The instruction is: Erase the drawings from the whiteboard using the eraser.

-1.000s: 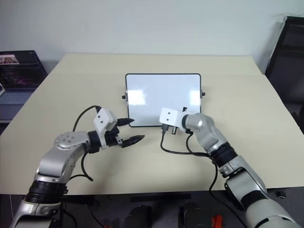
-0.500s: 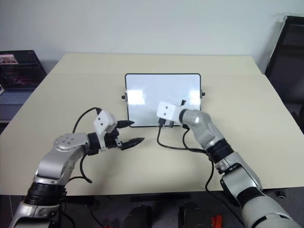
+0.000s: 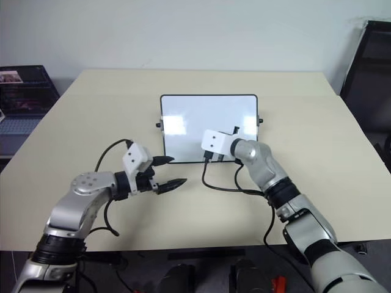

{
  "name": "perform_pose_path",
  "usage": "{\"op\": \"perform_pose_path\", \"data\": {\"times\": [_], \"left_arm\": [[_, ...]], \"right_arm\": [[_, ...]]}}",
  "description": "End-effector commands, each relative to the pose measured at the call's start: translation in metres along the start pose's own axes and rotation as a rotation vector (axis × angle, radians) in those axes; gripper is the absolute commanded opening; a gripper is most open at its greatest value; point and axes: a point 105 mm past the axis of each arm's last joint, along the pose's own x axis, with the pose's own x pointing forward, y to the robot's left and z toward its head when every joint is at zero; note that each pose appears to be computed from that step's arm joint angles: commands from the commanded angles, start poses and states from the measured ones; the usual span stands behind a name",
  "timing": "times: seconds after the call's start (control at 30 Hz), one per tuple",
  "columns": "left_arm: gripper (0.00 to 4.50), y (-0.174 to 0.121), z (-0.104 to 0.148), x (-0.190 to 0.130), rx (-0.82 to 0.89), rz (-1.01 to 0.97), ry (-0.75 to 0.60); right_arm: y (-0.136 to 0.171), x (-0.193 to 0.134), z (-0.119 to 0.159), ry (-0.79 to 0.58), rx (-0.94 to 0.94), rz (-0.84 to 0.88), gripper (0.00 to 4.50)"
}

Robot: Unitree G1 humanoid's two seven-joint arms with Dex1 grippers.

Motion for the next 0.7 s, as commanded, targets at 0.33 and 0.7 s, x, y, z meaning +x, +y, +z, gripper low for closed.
{"op": "perform_pose_path", "data": {"times": [0.33, 0.7], "left_arm": [[4.50, 0.001, 0.016, -0.002, 0.047, 0.004, -0.042], [4.50, -0.010, 0.037, -0.001, 0.100, -0.063, -0.106]], "right_arm": [[-0.019, -0.025, -0.018, 0.020, 0.165, -0.052, 0.98], [-0.024, -0.104, -0.006, -0.148, 0.623, -0.200, 0.98]]}}
